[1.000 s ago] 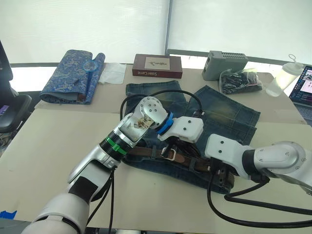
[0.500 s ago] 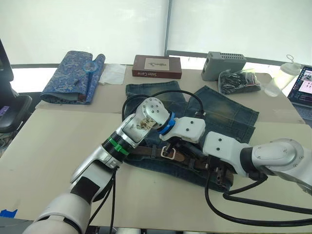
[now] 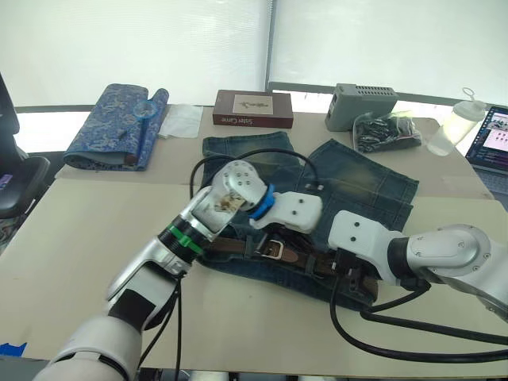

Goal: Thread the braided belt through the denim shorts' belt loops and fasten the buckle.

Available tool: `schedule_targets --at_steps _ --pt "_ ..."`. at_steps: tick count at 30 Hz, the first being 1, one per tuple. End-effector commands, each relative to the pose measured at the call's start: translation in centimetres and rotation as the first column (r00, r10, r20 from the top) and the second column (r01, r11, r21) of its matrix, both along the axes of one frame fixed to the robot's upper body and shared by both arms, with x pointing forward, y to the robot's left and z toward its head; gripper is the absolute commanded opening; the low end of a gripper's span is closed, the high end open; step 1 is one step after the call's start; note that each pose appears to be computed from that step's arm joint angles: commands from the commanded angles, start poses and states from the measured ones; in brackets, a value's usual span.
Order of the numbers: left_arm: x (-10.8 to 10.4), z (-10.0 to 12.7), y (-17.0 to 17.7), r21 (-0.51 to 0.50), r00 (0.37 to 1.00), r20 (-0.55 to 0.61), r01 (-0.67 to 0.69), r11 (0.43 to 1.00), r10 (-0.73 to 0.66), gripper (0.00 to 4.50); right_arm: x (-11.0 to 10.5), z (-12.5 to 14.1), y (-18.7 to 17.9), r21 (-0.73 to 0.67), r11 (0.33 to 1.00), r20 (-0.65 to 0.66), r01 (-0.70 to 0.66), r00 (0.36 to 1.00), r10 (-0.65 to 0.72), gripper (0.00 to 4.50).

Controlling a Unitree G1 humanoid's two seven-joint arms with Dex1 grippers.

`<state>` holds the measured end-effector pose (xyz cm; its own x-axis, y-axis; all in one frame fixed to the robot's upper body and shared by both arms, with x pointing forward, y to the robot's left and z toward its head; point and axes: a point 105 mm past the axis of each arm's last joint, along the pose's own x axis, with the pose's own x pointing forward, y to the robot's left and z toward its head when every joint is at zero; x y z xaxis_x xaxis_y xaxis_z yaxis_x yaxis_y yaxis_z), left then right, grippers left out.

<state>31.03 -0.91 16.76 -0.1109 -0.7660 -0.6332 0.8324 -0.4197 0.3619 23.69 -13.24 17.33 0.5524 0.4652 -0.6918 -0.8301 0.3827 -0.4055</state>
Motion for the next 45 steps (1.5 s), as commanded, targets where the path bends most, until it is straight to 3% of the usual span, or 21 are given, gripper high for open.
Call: schedule_targets --at_steps 1,6,11,18,23,25,33,39,45 --pt "1.7 0.5 2.0 -0.097 0.99 0.063 -0.118 0.988 0.124 0.0 1.1 0.1 -0.1 0.049 0.997 0.107 0.052 0.993 -0.057 2.24" --pt "1.7 0.4 3.9 -0.206 0.974 0.098 -0.181 0.962 0.205 0.0 1.3 -2.5 0.0 0.047 0.996 0.14 0.079 0.986 -0.085 2.24" --pt "1.9 0.0 5.0 -0.247 0.958 0.13 -0.218 0.944 0.256 0.0 1.4 -3.4 0.2 0.039 0.996 0.163 0.075 0.983 -0.081 2.24" --pt "2.1 0.3 6.2 -0.298 0.919 0.316 -0.141 0.944 0.237 0.0 1.4 -4.1 0.4 0.017 0.999 0.177 0.049 0.983 -0.051 2.24" --pt "2.4 0.6 6.7 -0.34 0.869 0.435 -0.084 0.937 0.236 0.0 2.0 -2.8 3.0 0.177 0.984 0.202 -0.01 0.979 -0.027 2.24" --pt "2.5 0.4 7.2 -0.34 0.858 0.454 -0.08 0.937 0.238 0.0 2.2 -3.4 3.2 0.13 0.991 0.211 -0.046 0.977 0.018 2.24" --pt "2.5 -0.4 7.9 -0.34 0.872 0.418 -0.11 0.934 0.254 0.0 4.0 -5.5 3.1 0.018 0.997 0.231 -0.076 0.97 0.07 2.24" --pt "2.5 -0.5 8.2 -0.338 0.879 0.396 -0.128 0.933 0.264 0.0 3.4 -5.4 4.2 0.071 0.992 0.204 -0.106 0.975 0.09 2.24" --pt "2.4 -0.7 8.5 -0.322 0.876 0.413 -0.117 0.939 0.251 0.0 4.3 -6.0 3.5 0.018 0.997 0.23 -0.078 0.971 0.072 2.24"
